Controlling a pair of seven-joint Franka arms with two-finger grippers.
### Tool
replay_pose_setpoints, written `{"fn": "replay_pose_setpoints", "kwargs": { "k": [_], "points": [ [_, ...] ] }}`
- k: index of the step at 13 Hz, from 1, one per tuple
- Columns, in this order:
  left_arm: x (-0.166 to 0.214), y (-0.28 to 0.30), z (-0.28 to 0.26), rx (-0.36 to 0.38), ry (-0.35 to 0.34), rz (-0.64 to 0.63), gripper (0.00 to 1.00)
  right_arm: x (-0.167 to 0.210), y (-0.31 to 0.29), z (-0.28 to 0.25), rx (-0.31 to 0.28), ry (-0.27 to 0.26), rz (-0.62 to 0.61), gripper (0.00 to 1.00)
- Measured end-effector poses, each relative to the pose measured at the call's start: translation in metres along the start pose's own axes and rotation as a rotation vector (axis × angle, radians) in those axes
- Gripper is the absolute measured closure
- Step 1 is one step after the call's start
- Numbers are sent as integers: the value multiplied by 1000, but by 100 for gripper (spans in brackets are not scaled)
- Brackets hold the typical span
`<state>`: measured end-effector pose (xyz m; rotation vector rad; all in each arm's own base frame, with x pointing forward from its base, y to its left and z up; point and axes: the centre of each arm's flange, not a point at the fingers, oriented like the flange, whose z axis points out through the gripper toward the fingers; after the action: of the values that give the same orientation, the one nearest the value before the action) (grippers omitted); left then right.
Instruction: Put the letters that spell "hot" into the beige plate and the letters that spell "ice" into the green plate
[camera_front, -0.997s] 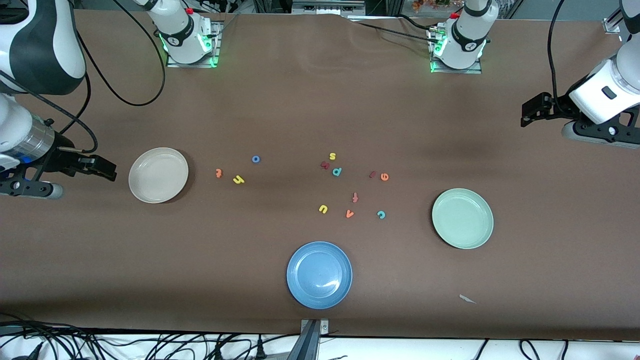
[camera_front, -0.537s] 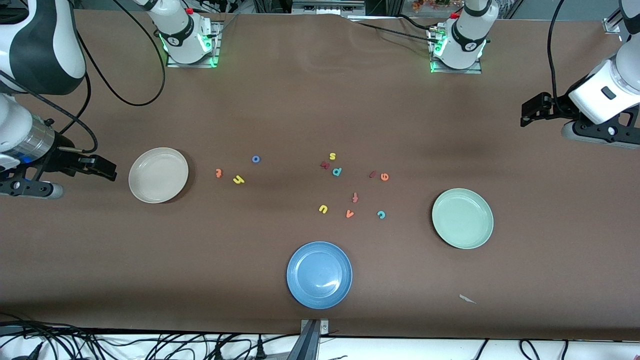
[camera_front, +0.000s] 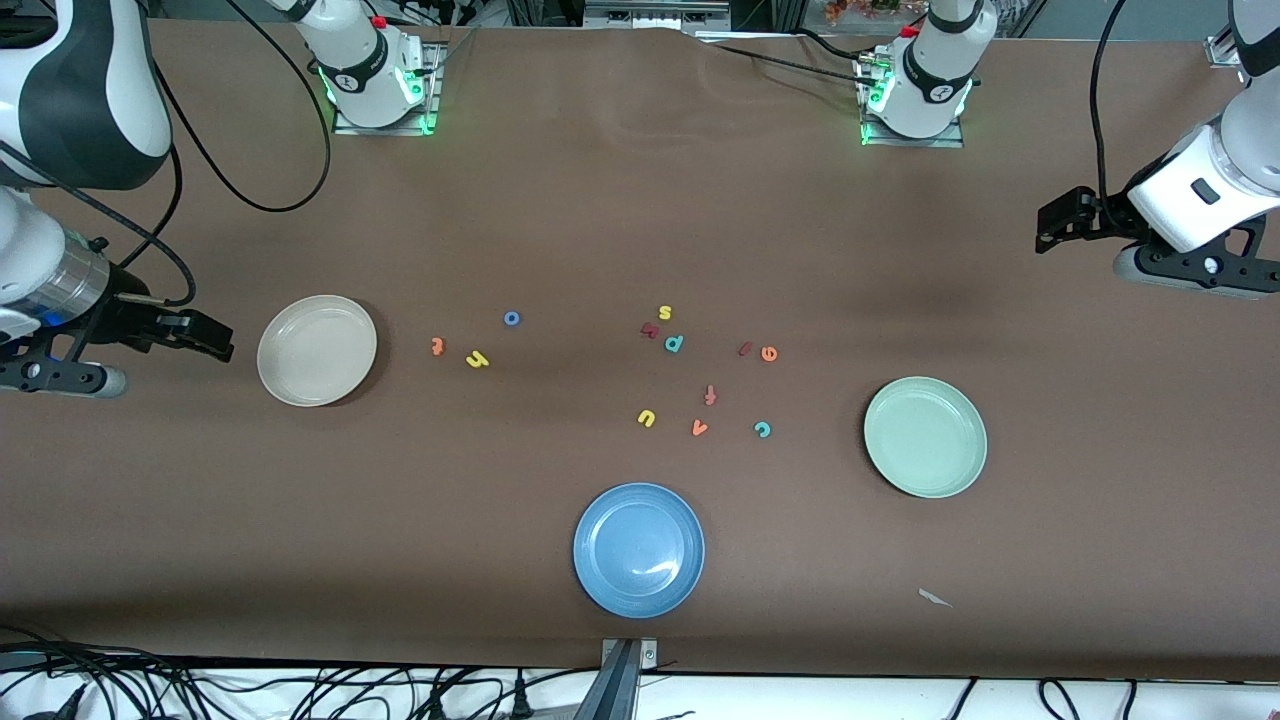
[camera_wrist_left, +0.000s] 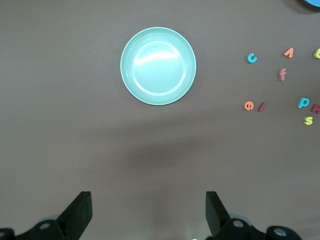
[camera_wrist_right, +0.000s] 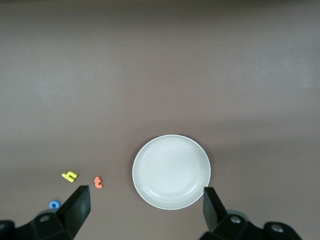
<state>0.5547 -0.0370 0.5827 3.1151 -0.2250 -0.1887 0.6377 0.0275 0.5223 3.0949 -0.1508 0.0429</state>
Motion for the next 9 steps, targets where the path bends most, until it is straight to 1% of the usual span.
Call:
{"fn": "replay_pose_setpoints", "kwargs": {
  "k": [9],
  "points": [
    [0,7,1,1,-2,12,0,0,0,0,0,-2,0,0]
  ]
}}
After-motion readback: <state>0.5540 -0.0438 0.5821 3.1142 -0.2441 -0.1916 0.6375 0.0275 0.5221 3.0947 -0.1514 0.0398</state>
